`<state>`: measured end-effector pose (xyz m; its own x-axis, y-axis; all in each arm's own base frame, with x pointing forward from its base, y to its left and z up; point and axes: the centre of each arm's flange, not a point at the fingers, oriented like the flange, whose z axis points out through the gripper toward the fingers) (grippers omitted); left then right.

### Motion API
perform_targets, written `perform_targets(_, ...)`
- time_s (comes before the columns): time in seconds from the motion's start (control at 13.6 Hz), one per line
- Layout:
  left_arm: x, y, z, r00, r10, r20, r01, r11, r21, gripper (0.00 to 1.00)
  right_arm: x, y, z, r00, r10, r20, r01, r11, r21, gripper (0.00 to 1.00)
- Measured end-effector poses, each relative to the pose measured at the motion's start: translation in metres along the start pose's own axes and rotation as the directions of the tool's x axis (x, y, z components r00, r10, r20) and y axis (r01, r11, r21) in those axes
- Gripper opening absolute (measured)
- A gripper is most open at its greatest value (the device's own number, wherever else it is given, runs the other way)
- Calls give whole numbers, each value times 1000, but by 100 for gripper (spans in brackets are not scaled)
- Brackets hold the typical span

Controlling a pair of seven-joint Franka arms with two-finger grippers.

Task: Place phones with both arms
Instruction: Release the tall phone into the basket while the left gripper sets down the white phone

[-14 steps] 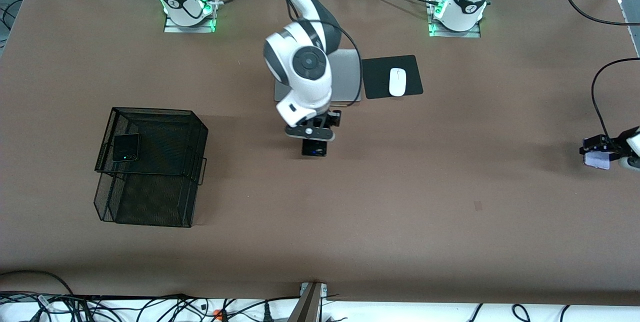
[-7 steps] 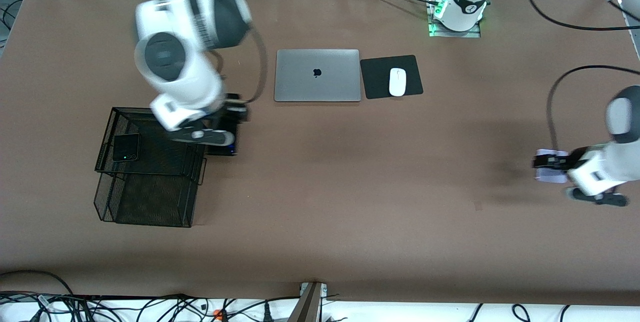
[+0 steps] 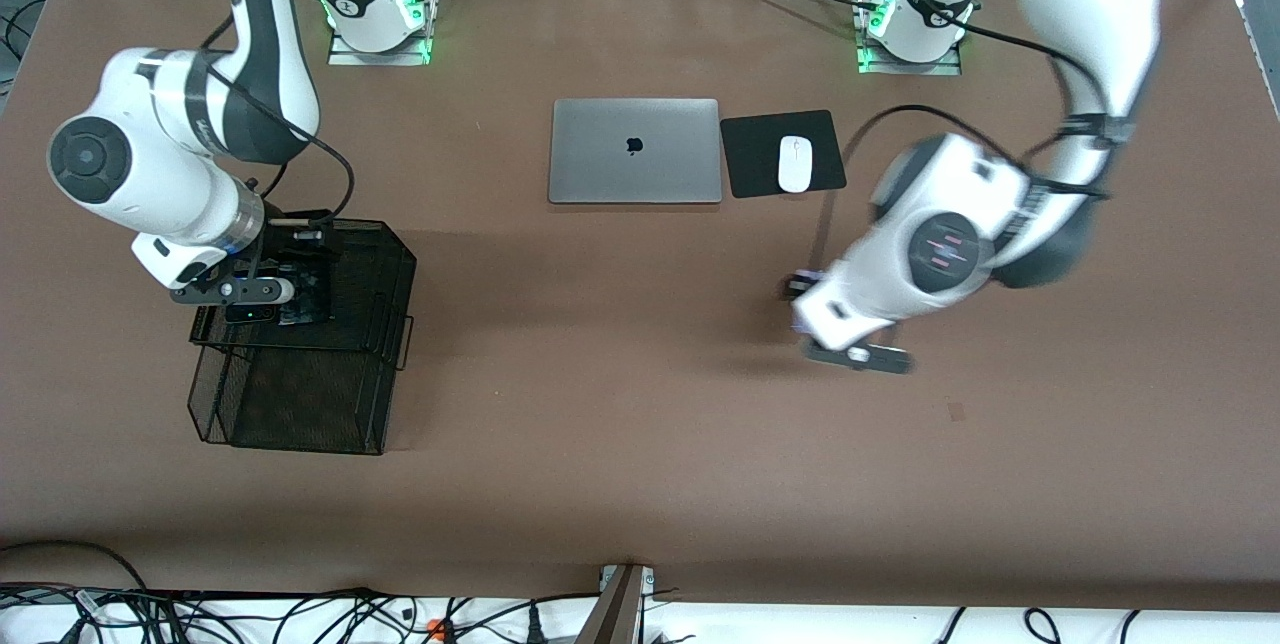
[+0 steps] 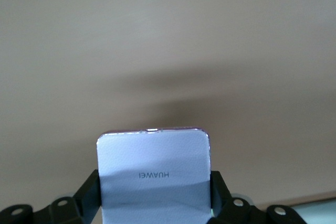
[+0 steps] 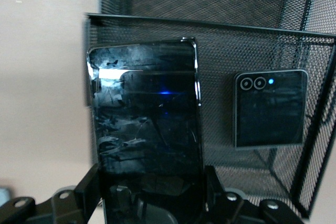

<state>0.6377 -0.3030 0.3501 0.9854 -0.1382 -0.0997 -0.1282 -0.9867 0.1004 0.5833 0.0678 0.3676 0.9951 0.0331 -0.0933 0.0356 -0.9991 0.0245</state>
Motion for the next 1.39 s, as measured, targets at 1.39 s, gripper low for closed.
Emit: perform_targets(1.39, 3, 72, 62, 981, -127, -144, 130, 991, 11, 100, 27, -20, -49, 999, 3, 46, -7, 997, 78, 100)
